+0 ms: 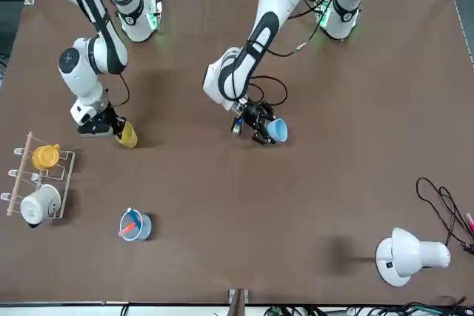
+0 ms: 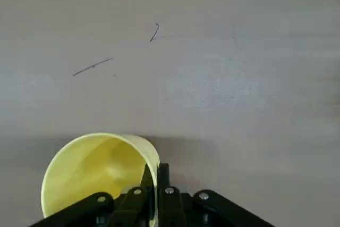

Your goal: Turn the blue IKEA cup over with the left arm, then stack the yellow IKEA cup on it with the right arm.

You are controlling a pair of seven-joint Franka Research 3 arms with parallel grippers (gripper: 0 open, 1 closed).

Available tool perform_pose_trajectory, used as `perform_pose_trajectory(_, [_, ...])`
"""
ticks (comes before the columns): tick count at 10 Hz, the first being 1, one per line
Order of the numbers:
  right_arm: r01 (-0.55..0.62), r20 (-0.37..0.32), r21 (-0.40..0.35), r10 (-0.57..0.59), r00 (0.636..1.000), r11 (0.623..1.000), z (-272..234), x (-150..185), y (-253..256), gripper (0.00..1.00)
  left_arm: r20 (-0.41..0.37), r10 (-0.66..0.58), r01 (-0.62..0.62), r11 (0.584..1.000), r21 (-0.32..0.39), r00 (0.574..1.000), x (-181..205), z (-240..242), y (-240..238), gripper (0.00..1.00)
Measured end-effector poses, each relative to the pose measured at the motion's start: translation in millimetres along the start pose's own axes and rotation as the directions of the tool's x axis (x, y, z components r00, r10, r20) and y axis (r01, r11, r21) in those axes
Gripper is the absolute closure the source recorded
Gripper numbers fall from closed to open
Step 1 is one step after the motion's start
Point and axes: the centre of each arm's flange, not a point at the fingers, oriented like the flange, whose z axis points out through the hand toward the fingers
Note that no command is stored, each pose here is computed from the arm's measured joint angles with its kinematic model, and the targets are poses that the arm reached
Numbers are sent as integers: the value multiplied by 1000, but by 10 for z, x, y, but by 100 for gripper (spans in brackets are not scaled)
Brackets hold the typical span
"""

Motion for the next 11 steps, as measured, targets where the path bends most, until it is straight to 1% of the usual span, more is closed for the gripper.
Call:
perform_pose_trajectory(2, [-15, 1, 0, 15, 1000, 1000, -10, 26, 2, 96, 14, 2, -2, 1000, -3, 1000, 48, 63, 2, 31])
perform_pose_trajectory(3, [-31, 15, 0, 31, 999, 1000, -18, 57, 3, 96, 15, 3, -3, 1000, 0, 1000, 70, 57, 9, 31])
perform_pose_trajectory(5, [-66, 61, 1, 66, 996, 998, -79, 214, -76, 96, 15, 4, -4, 1000, 7, 1000, 121, 25, 21, 31])
perform_pose_trajectory(7, [-95, 136, -5, 95, 986, 995, -209, 439, -220, 96, 20, 4, -5, 1000, 23, 1000, 201, -21, 44, 31])
perform_pose_trajectory(8, [-110, 161, -10, 110, 981, 994, -286, 530, -278, 96, 24, 4, -5, 999, 33, 1000, 234, -53, 62, 31])
perform_pose_trajectory(10, [-144, 181, -19, 145, 973, 989, -424, 647, -403, 96, 17, -5, 5, 999, 53, 1000, 244, -169, 54, 31])
perform_pose_trajectory(11, [-162, 180, -20, 162, 970, 987, -475, 668, -491, 96, 8, -13, 13, 998, 67, 1000, 234, -265, 45, 31])
